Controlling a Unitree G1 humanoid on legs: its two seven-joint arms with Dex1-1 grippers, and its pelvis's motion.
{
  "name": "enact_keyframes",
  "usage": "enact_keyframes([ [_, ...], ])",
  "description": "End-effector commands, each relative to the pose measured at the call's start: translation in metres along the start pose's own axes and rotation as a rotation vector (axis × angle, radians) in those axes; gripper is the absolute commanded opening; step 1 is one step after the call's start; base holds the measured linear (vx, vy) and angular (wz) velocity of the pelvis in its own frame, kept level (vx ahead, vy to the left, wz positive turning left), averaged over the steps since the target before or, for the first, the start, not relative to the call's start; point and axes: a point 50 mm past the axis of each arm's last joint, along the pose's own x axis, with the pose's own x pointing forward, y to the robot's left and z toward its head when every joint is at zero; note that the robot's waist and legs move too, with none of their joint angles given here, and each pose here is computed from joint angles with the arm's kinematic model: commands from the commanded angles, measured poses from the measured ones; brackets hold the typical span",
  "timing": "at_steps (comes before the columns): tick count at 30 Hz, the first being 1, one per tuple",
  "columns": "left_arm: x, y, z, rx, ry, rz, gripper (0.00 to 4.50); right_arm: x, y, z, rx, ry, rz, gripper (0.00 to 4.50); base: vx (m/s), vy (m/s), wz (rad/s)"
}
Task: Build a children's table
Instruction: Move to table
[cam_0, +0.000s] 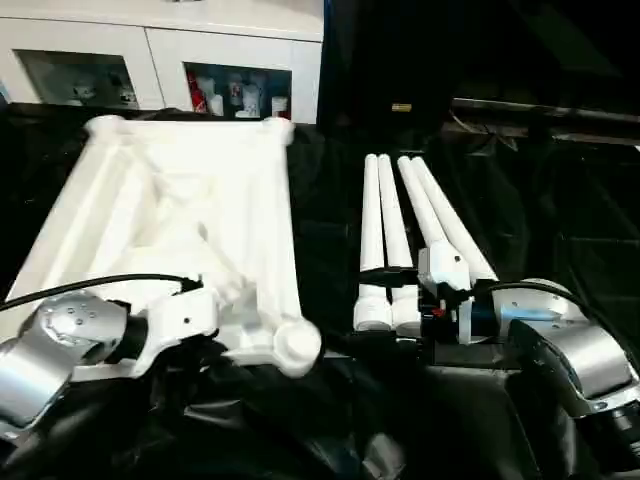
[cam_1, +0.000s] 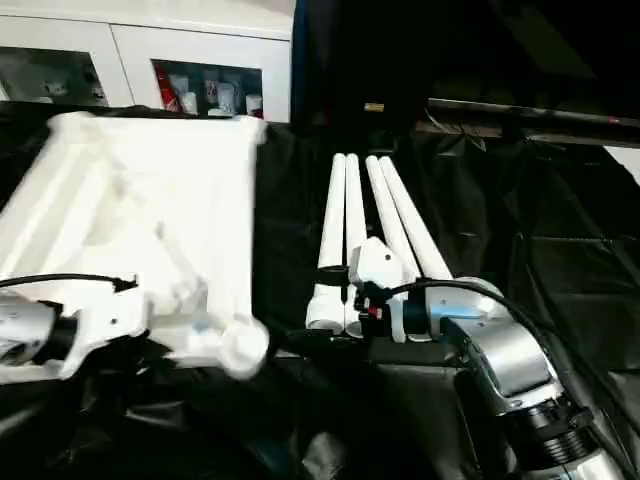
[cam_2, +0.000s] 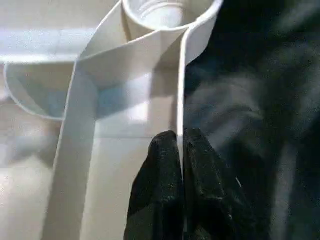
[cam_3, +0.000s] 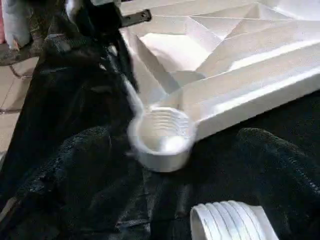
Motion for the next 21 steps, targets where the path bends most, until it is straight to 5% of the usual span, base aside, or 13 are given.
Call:
enact_keyframes([
  [1, -0.010, 0.015, 0.007, 0.032, -0.034, 0.141, 0.01, -0.001, -0.002, 0.000, 0.007, -0.008, -0.041, 4.50, 0.000, 0.000, 0.00],
  [8, -0.003, 0.016, 0.006, 0.084, -0.034, 0.126, 0.01, 0.003, -0.001, 0.002, 0.006, -0.032, -0.062, 4.50, 0.000, 0.000, 0.00],
  [13, -0.005, 0.012, 0.024, 0.142, -0.151, 0.080, 0.01, -0.001, -0.002, 0.002, 0.007, -0.037, -0.093, 4.50, 0.000, 0.000, 0.00],
  [21, -0.006, -0.013, 0.042, 0.157, -0.147, -0.125, 0.01, -0.005, -0.008, 0.001, 0.006, -0.048, -0.159, 4.50, 0.000, 0.000, 0.00],
])
